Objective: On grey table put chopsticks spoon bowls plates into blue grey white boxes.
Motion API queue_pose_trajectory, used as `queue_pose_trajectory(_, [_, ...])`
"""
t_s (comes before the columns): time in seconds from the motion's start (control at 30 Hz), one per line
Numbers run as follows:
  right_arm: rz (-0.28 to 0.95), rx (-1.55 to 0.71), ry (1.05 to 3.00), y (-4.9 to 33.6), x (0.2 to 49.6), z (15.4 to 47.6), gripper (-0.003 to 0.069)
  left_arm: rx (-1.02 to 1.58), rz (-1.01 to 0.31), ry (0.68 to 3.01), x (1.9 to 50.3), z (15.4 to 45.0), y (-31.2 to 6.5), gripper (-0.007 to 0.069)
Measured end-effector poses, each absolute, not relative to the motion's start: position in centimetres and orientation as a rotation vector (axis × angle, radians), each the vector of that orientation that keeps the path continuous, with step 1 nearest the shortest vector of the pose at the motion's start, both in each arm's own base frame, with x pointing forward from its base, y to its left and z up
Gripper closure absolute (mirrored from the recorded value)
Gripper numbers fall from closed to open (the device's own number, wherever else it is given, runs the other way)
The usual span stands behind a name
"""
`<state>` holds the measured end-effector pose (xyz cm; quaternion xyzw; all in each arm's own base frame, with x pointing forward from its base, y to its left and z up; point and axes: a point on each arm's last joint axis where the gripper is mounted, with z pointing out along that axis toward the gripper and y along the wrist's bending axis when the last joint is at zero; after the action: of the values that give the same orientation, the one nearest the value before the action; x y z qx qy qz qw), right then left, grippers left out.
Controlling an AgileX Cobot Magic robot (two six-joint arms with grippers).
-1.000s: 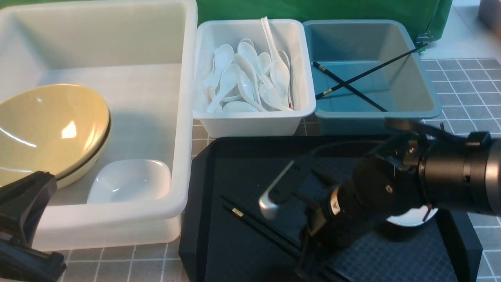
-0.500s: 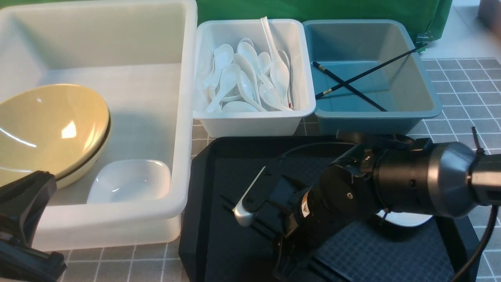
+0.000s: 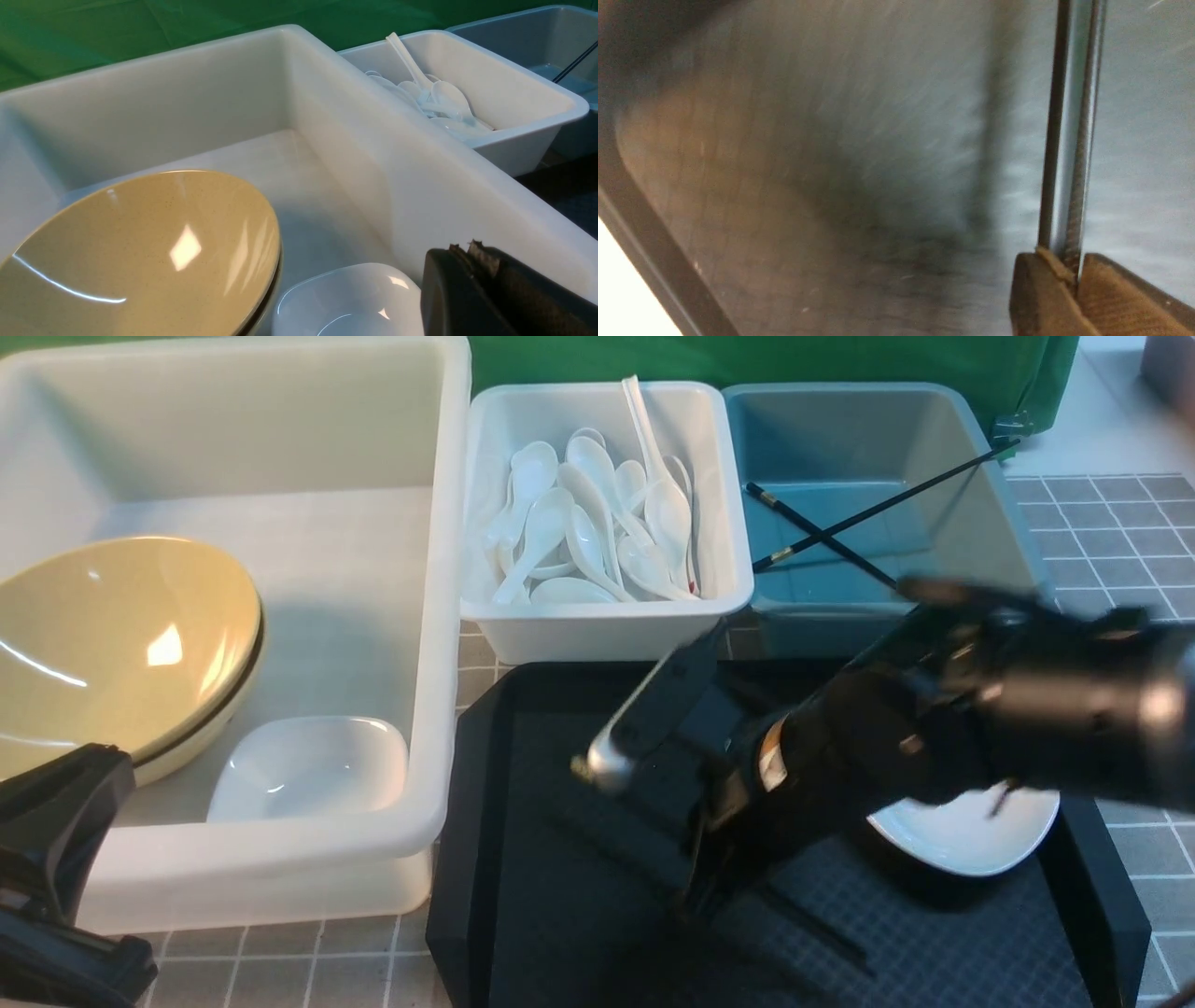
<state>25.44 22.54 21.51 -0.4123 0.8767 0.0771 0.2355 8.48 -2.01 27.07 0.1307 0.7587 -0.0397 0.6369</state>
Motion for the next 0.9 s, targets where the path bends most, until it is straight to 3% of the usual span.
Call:
queue_pose_trajectory(0.17, [0.22,-0.979,2.319,19.9,26.4,25.2,0.0537,0.299,-0.091,1.733,8.5,27.1,-2.0,0.0634])
queue_pose_trajectory(0.5, [0.177,-0.361,1.774,12.4,36.5,32.7,0.0537,0.299,-0.091,1.733,8.5,27.1,-2.0,0.0634])
queue_pose_trajectory(0.63, [0.167,-0.265,1.81,11.1,41.1,31.1,0.0515,0.299,-0.091,1.733,8.5,27.1,-2.0,0.0634])
queue_pose_trajectory(0.77, [0.131,-0.237,2.055,10.0,45.0,26.5,0.0368,0.299,-0.091,1.733,8.5,27.1,-2.0,0.0634])
queue_pose_trajectory(0.9, [0.107,-0.259,2.275,9.7,44.8,25.1,0.0281,0.299,-0.091,1.733,8.5,27.1,-2.0,0.0634])
